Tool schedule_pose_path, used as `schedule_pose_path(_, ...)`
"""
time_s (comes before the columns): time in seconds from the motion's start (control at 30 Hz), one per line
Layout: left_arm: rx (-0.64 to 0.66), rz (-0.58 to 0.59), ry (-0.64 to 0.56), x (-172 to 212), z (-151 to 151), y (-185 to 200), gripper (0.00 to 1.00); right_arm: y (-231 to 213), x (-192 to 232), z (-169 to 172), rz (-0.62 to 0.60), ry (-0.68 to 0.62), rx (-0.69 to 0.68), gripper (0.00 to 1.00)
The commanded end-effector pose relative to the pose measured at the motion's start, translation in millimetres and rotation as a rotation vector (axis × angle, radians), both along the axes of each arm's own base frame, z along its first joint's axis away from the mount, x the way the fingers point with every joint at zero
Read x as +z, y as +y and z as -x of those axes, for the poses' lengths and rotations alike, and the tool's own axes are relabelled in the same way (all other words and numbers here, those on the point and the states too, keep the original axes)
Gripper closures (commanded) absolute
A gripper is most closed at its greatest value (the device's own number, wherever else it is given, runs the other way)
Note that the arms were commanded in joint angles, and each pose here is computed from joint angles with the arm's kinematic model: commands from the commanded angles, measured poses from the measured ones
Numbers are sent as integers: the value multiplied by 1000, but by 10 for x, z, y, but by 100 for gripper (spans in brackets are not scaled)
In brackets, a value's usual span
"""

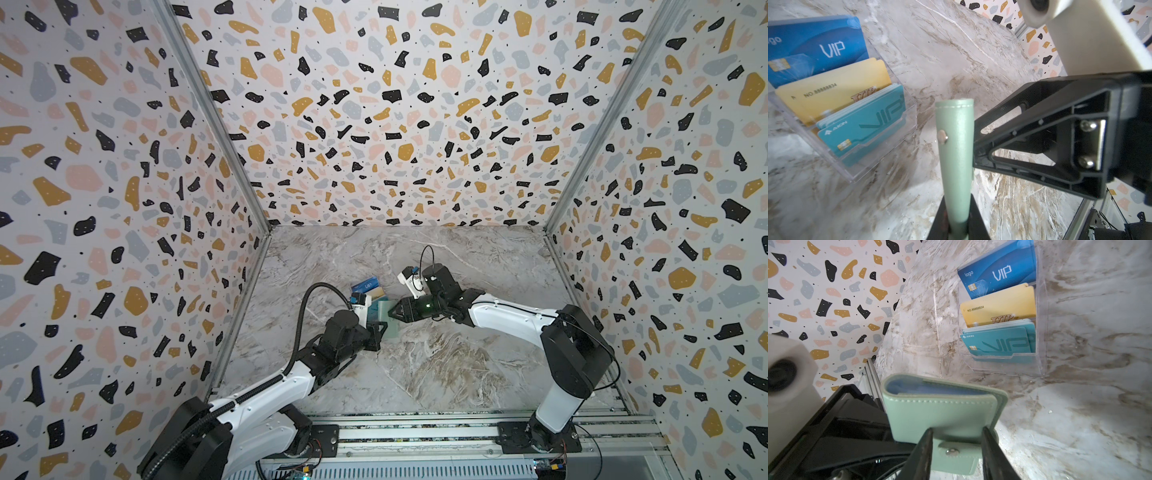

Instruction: Take the credit cards out of the card holder

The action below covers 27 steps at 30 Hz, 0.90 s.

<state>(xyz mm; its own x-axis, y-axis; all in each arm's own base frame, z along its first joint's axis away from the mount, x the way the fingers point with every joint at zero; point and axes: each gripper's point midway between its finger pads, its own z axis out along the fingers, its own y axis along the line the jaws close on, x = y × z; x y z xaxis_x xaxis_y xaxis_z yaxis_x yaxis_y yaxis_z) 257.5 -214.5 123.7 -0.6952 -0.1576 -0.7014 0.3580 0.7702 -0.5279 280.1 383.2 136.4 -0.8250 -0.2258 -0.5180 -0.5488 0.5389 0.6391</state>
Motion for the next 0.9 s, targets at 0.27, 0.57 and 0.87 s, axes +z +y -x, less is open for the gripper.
schedule_pose_path(0.27, 15, 39, -97, 225, -79, -18, 100, 116, 24, 78, 26, 2, 49, 62)
schedule_pose_path(0.57, 56, 27, -101, 197, -105, 54, 100, 110, -48, 114, 56, 12, 58, 62)
schedule_pose_path(0.87, 58, 30, -101, 192, -101, 58, 100, 161, -27, 142, 45, 12, 76, 53)
